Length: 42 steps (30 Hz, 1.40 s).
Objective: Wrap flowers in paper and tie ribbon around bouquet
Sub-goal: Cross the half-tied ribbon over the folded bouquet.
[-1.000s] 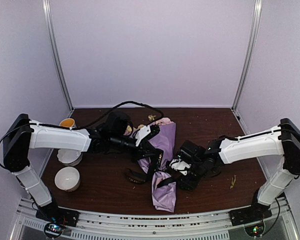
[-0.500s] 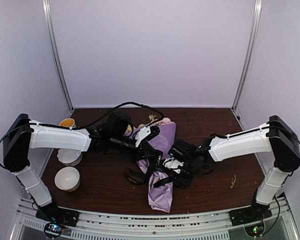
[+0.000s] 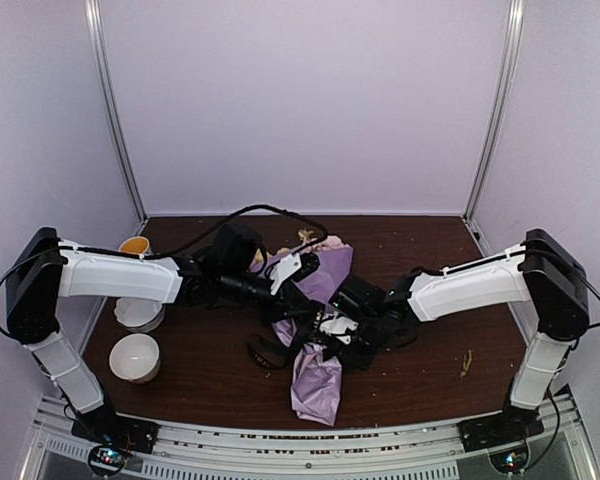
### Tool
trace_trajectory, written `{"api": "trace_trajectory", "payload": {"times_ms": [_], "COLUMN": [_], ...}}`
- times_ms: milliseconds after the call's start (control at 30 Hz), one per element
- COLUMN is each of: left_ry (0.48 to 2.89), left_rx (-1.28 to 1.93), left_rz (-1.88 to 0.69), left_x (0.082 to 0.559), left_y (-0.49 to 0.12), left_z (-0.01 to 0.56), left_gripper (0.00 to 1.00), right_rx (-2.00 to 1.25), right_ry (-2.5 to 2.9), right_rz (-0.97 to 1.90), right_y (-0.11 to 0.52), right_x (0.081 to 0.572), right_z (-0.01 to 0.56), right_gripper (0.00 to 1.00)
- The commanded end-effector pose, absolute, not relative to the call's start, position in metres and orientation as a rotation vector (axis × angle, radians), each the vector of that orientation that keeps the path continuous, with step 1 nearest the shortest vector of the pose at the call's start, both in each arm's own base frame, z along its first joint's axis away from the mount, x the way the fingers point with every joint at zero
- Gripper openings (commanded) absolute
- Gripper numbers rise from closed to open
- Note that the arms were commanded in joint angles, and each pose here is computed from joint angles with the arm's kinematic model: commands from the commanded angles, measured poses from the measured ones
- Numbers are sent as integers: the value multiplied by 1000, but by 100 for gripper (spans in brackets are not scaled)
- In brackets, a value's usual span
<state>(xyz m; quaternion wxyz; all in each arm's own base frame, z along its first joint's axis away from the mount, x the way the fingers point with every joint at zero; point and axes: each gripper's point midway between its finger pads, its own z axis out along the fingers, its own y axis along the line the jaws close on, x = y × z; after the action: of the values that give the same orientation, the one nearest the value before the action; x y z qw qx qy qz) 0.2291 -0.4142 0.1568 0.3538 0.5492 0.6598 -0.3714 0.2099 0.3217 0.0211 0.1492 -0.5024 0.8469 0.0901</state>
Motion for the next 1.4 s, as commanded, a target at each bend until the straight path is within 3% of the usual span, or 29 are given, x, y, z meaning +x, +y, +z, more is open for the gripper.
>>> {"api": "trace_trajectory", "payload": {"times_ms": [0,167,500,700,933,1133,1367], "left_ry": [1641,1639,1642,1647,1654,1654,1662], "left_rx": [1415,1415,1416,1416,1412,1405,1408], "left_rz": [-951,-951,-948,-946,-945,-953,-956], "left_x": [233,233,234,235,237,238,235], "left_y": [-419,-420,-419,-419,-418,-419,-417], "left_z": [177,178,179,178,174,175,173], "left_gripper": [0,0,0,0,0,0,0], "right_rx": [-1383,-1277,-1246,-1298,-1269,-1138,-1017], "right_ry": [2431,2432,2357,2174,1894,1800,1819], "right_rz": [306,328,439,719,862,802,752], "right_y": [317,304,301,331,343,368,377], "right_x": [218,231,232,204,165,163,183], "right_z": [24,38,64,100,129,143,147], "right_gripper": [9,0,1,32,59,71,69]}}
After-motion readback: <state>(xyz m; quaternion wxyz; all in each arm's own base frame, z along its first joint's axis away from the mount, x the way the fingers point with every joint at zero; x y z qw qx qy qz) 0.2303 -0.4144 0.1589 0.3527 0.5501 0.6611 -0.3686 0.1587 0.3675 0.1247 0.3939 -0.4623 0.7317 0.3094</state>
